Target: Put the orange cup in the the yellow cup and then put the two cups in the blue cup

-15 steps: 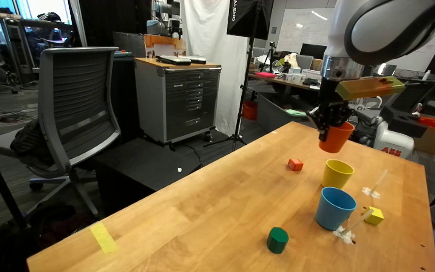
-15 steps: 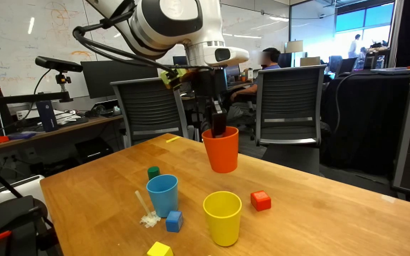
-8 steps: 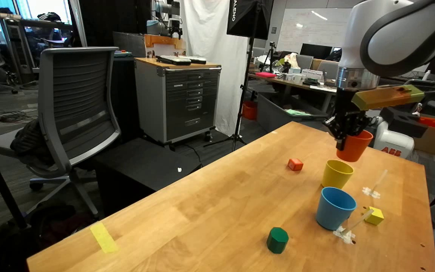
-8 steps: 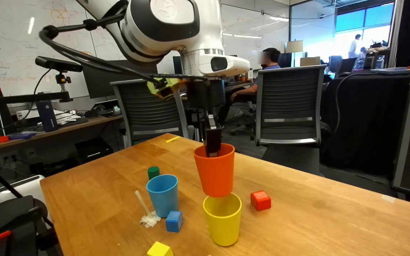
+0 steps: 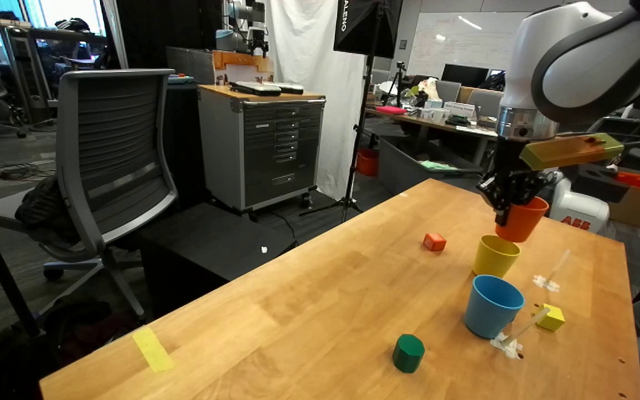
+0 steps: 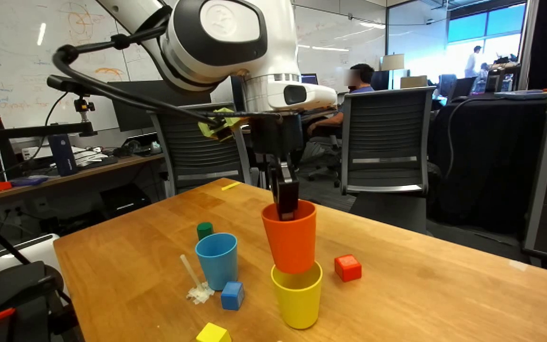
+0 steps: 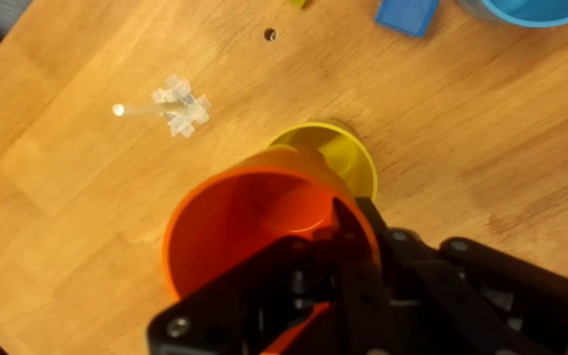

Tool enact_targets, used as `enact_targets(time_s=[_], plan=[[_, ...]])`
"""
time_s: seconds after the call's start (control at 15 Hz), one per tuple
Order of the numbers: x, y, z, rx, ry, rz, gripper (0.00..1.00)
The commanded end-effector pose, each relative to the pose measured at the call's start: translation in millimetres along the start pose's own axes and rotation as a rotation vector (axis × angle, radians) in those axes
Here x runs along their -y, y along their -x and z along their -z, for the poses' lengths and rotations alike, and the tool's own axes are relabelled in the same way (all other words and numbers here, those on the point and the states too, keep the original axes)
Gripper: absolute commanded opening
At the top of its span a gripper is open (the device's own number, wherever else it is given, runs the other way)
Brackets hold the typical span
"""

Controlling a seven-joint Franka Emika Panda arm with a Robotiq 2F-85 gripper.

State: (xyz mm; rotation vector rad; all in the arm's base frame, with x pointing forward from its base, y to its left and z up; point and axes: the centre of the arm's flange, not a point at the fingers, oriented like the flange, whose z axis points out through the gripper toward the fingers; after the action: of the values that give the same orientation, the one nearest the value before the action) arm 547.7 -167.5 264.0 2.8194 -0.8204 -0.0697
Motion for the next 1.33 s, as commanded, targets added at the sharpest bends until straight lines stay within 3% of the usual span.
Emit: enact_targets(time_s=[0.0, 0.87, 0.93, 1.0, 1.13, 1.27], plan=[[-0.7, -1.7, -9.5, -0.018, 0.003, 0.045, 0.01], [14.8, -5.7, -51.5, -0.041, -0.004, 0.175, 0.01], [15.7, -5.1, -51.9, -0.046, -0.005, 0.18, 0.07], [16.3, -4.6, -51.5, -0.051, -0.006, 0.184, 0.28], [16.8, -3.4, -50.4, -0.061, -0.009, 0.19, 0.33], [17.0, -2.1, -49.1, -0.072, -0.013, 0.195, 0.48]])
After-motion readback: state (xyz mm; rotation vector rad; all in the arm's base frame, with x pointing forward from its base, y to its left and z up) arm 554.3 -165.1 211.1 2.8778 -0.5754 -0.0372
